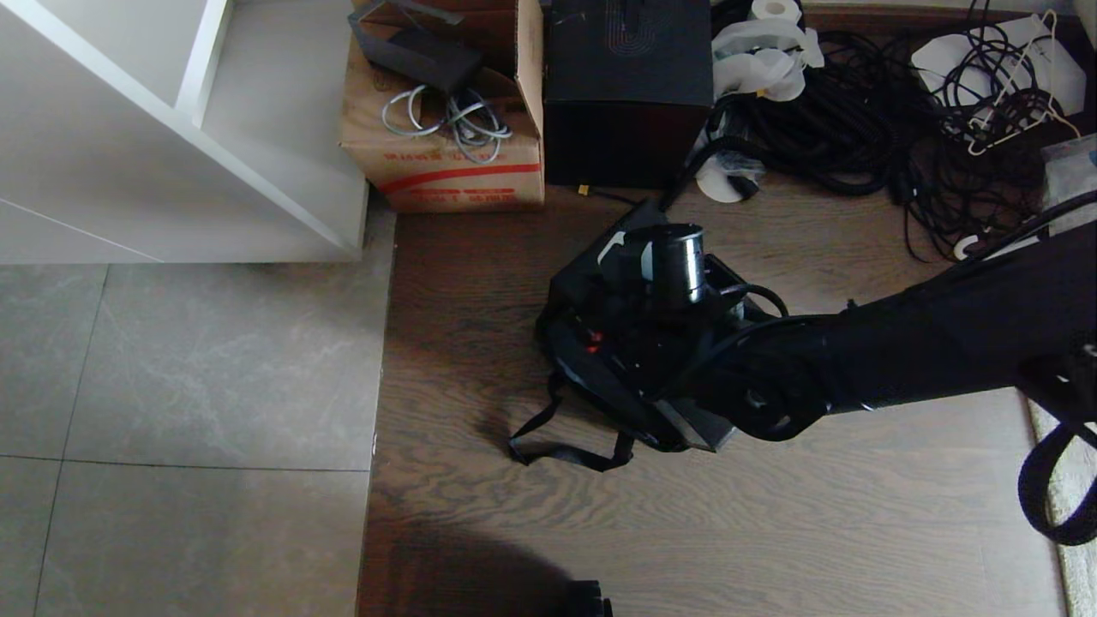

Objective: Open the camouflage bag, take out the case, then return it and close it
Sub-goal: Place the black box back

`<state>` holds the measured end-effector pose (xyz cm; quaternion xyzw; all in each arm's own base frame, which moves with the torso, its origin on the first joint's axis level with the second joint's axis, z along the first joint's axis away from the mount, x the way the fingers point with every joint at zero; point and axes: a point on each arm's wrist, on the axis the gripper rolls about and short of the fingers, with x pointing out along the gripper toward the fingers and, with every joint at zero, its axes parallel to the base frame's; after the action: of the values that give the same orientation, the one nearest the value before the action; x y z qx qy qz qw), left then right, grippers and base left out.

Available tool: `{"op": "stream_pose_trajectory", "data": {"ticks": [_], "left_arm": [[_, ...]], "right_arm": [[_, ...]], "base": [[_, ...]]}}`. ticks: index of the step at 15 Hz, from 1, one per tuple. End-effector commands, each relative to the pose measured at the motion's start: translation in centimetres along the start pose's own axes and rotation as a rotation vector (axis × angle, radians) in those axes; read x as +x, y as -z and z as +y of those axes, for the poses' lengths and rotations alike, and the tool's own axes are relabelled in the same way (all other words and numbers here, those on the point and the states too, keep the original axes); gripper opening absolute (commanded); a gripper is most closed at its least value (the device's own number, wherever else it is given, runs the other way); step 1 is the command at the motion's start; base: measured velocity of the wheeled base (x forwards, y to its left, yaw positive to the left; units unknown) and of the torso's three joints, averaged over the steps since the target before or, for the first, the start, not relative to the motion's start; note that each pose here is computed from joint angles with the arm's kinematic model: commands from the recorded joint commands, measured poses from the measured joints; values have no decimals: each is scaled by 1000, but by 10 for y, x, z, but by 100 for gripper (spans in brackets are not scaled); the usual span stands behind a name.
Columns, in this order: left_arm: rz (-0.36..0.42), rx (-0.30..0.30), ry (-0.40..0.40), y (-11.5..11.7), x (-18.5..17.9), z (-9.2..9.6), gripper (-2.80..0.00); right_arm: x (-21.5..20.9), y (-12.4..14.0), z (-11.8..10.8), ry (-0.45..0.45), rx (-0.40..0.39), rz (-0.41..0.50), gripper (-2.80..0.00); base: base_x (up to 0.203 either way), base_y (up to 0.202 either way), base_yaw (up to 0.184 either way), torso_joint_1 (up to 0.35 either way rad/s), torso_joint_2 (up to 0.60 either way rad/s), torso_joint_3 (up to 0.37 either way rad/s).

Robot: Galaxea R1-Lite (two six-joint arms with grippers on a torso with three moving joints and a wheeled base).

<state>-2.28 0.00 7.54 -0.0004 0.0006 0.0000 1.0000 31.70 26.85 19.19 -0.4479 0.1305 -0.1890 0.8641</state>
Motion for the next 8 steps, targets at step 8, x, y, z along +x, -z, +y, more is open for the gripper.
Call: {"op": "stream_pose_trajectory", "data": {"ticks": [8], "left_arm": [[0, -1, 0, 0, 0, 0, -280]], "right_arm": [[-2, 7, -1, 1, -25, 12, -280]], "base": [[0, 0, 0, 0, 0, 0]]}}
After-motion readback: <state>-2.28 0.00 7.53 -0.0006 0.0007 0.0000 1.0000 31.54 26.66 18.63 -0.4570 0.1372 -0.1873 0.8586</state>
